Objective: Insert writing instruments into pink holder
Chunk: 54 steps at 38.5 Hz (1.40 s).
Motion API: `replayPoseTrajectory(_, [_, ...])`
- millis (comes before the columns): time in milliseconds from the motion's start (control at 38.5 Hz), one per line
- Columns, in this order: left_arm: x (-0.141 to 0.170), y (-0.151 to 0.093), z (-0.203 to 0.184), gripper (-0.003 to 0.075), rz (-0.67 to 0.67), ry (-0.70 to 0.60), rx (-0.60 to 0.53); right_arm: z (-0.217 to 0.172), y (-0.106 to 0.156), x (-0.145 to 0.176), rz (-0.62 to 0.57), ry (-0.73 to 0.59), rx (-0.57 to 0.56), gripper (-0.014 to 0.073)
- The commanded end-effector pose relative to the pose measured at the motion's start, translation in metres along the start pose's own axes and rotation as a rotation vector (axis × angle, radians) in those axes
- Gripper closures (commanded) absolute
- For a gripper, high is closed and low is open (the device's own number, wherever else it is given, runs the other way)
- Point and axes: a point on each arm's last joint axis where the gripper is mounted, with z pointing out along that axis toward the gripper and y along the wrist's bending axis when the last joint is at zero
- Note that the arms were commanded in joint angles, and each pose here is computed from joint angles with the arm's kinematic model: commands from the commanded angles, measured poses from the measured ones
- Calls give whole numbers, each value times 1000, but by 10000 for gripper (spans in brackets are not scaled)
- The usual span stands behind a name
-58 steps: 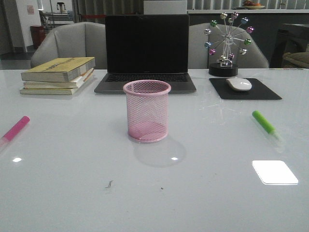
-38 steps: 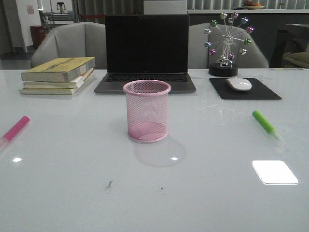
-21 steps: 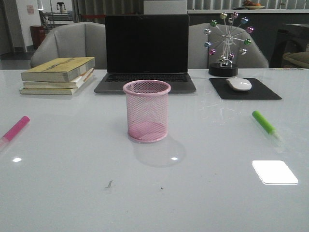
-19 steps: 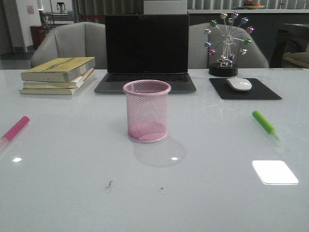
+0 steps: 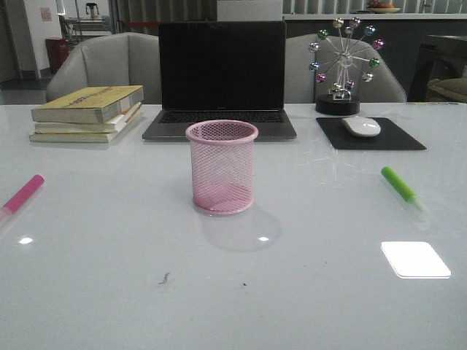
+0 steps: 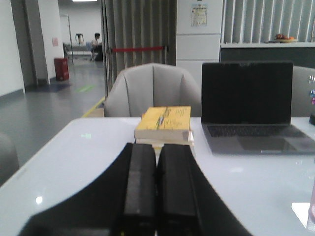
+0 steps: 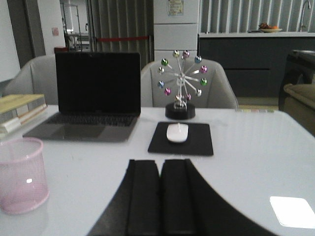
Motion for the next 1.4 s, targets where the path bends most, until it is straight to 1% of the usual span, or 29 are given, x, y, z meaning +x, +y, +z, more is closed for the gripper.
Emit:
replayPoseTrajectory(0, [-41,1,-8,621,9,-197,-8,-8,3,-45,1,-170,-7,538])
replayPoseTrajectory(104, [-62,0,-10,621,34,-221,-8,-8,5,-69,1,-196,-12,538])
replayPoseTrajectory(208, [-79,0,-4,621,36,-218,-8,-1,7,-86,0,-174,-13,538])
replayPoseTrajectory(390, [-112,0,16,621,36,-201,-8,28,8,-100,0,-63,-7,538])
replayPoseTrajectory(494, [-122,0,42,621,36,-135,-7,51,8,-102,0,12,0,538])
replayPoseTrajectory(572, [-122,0,65,621,36,-66,-6,72,8,-98,0,91,6,538])
replayPoseTrajectory(676, [-114,1,91,621,36,20,-6,94,7,-91,1,164,14,538])
replayPoseTrajectory(780, [-100,1,111,616,28,96,-6,107,6,-83,1,198,21,538])
replayPoseTrajectory(910, [-87,1,125,616,-61,173,-15,116,5,-74,1,245,26,536])
replayPoseTrajectory(962, [-82,1,129,608,-70,203,-15,118,5,-72,1,262,26,529])
replayPoseTrajectory(1013, [-77,1,131,571,-71,238,-13,118,5,-71,2,274,26,489])
replayPoseTrajectory(1039, [-75,0,132,536,-71,258,-11,118,5,-70,2,282,25,460])
replayPoseTrajectory(1143, [-65,-1,134,364,-105,342,-6,121,5,-65,2,312,26,287])
replayPoseTrajectory(1195, [-63,-2,134,297,-133,368,-5,122,4,-64,2,325,26,200])
replayPoseTrajectory(1247, [-62,-2,134,270,-145,379,-4,124,4,-61,2,339,27,161])
replayPoseTrajectory(1299, [-61,-2,133,268,-152,386,-3,126,4,-58,3,359,28,141])
replayPoseTrajectory(1377, [-61,-2,133,268,-152,386,-3,130,4,-52,3,401,29,136])
